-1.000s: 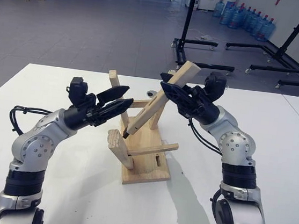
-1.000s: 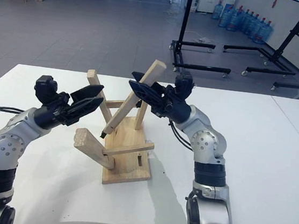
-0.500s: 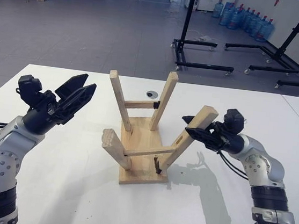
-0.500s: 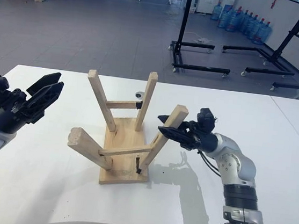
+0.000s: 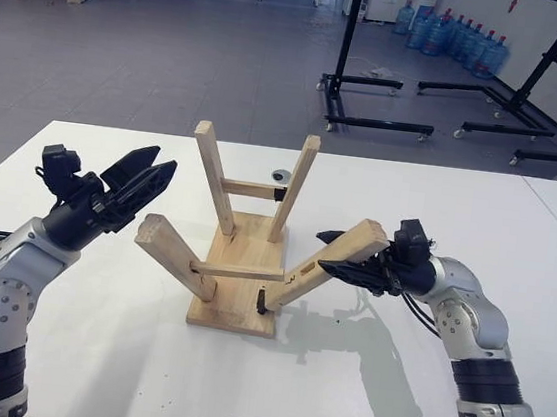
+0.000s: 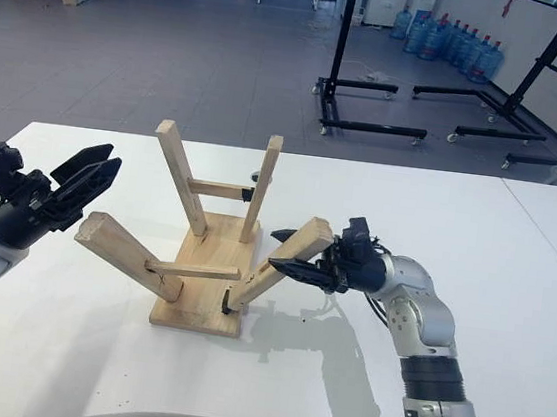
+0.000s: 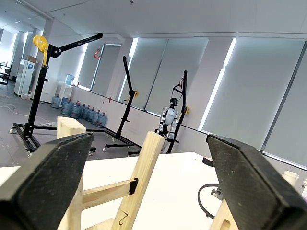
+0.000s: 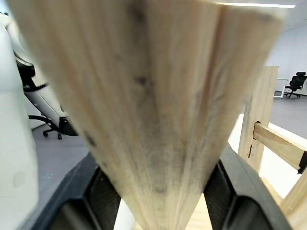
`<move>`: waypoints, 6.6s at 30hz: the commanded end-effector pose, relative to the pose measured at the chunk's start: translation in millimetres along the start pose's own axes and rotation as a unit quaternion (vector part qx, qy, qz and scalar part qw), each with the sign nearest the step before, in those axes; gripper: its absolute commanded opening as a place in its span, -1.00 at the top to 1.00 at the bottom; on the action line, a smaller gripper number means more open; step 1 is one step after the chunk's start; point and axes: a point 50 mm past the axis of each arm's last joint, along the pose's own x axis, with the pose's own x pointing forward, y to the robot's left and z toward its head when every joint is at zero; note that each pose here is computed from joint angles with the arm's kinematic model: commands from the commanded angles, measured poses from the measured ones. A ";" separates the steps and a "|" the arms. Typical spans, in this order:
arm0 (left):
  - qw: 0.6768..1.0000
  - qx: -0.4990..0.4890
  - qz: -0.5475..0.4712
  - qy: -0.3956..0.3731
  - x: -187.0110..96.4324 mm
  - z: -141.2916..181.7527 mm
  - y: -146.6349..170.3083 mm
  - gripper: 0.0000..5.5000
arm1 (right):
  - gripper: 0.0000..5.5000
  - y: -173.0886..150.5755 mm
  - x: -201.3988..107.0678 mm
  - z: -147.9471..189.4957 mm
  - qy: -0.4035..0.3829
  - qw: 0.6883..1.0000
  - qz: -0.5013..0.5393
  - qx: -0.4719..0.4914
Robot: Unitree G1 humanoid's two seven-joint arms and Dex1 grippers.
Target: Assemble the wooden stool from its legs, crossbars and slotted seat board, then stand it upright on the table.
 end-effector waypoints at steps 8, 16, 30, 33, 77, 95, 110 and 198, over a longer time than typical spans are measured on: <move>1.000 0.013 0.002 0.000 0.5 -0.9 -3.2 -0.57 | 0.26 0.6 23.9 20.7 0.117 0.992 0.018 -0.033; 1.000 0.004 0.000 0.005 -0.2 -2.9 -2.2 -0.57 | 0.26 8.2 34.8 17.6 0.109 0.992 0.027 -0.056; 0.997 -0.020 -0.058 0.036 3.8 -6.4 -16.1 -0.57 | 0.26 12.5 34.2 5.9 0.116 0.992 -0.001 -0.057; 0.996 -0.044 -0.041 0.062 4.7 -27.6 -8.6 -0.57 | 0.26 10.9 34.7 8.0 0.116 0.992 0.006 -0.056; 0.982 -0.097 -0.070 0.146 13.4 -59.0 -6.1 -0.57 | 0.26 18.3 59.2 -10.9 0.072 0.997 0.033 -0.020; 0.974 -0.106 -0.106 0.167 32.5 -77.2 -26.2 -0.57 | -0.21 20.8 68.4 -2.0 0.059 0.996 0.066 -0.019; 0.981 -0.061 -0.130 0.131 45.4 -53.3 -38.7 -0.57 | -0.95 -15.6 22.4 -5.5 0.121 0.985 -0.094 -0.079; 0.984 0.017 -0.054 0.168 63.5 -68.2 -37.2 -0.57 | -0.95 -17.8 28.1 6.3 -0.078 0.971 -0.217 0.059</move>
